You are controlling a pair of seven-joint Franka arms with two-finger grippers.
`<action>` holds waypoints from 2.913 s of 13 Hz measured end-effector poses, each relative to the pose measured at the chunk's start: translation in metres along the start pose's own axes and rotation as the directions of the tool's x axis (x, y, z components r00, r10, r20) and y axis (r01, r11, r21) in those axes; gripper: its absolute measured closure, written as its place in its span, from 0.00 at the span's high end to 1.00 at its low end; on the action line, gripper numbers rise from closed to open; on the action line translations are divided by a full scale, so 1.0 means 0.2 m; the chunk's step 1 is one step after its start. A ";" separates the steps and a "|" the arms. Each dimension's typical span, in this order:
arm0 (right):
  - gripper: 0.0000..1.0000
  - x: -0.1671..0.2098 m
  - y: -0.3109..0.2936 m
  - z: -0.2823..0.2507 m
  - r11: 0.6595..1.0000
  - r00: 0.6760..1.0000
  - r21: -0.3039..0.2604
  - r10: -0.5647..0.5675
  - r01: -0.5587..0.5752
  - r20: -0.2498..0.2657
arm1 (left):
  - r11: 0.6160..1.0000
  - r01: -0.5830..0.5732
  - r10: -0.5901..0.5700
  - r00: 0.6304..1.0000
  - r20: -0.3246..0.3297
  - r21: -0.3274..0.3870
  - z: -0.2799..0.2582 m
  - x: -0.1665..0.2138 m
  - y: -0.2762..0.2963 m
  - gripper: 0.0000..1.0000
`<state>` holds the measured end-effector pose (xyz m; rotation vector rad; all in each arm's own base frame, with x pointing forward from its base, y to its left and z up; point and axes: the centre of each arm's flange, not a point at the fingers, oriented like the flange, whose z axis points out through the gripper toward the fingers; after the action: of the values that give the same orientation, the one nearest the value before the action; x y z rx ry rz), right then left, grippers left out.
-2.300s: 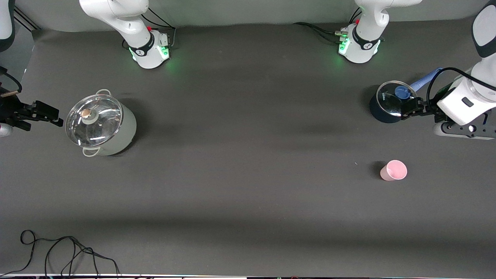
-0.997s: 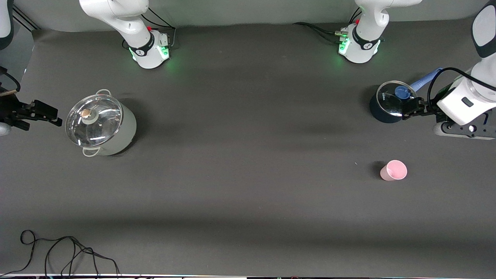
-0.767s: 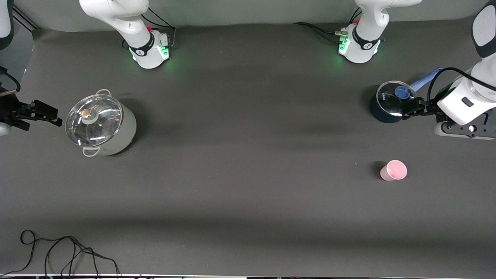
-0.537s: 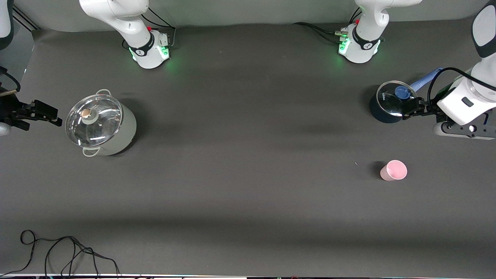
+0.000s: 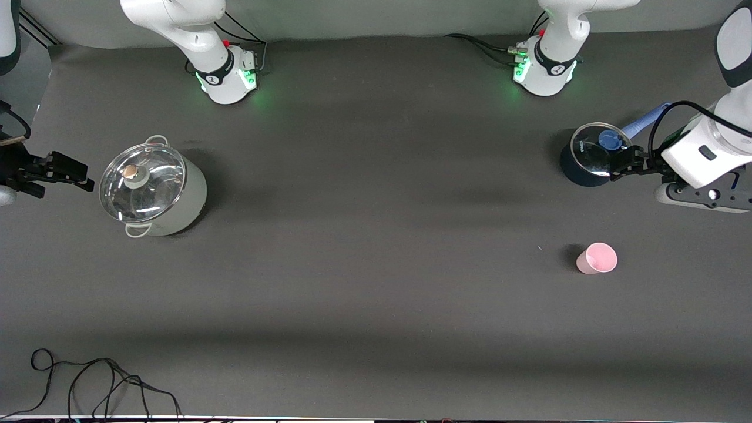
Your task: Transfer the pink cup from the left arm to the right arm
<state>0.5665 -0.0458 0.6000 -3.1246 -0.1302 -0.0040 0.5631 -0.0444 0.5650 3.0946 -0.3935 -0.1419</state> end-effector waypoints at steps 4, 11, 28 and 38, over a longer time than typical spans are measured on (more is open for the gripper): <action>1.00 0.00 0.00 0.00 1.000 1.000 0.000 0.000 0.000 0.000 | 0.930 -0.368 0.368 0.930 -0.002 -0.001 0.01 0.01 -0.03 1.00; 1.00 0.00 0.00 0.00 1.000 1.000 0.000 0.000 0.000 0.000 | 0.558 -0.830 0.824 0.555 -0.114 -0.003 -0.07 0.00 -0.19 1.00; 1.00 0.00 0.00 0.00 1.000 1.000 0.001 0.000 0.000 0.003 | 0.197 -0.980 0.526 0.119 -0.842 -0.015 1.39 -0.17 -1.61 0.99; 1.00 0.00 0.00 0.00 1.000 1.000 0.001 0.000 0.000 0.003 | 0.255 -0.965 0.330 0.034 -0.943 0.054 2.22 -0.14 -1.58 1.00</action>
<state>0.5662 -0.0458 0.5993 -3.1242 -0.1301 0.0007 0.5733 0.2653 0.1159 1.4630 -1.4156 1.0062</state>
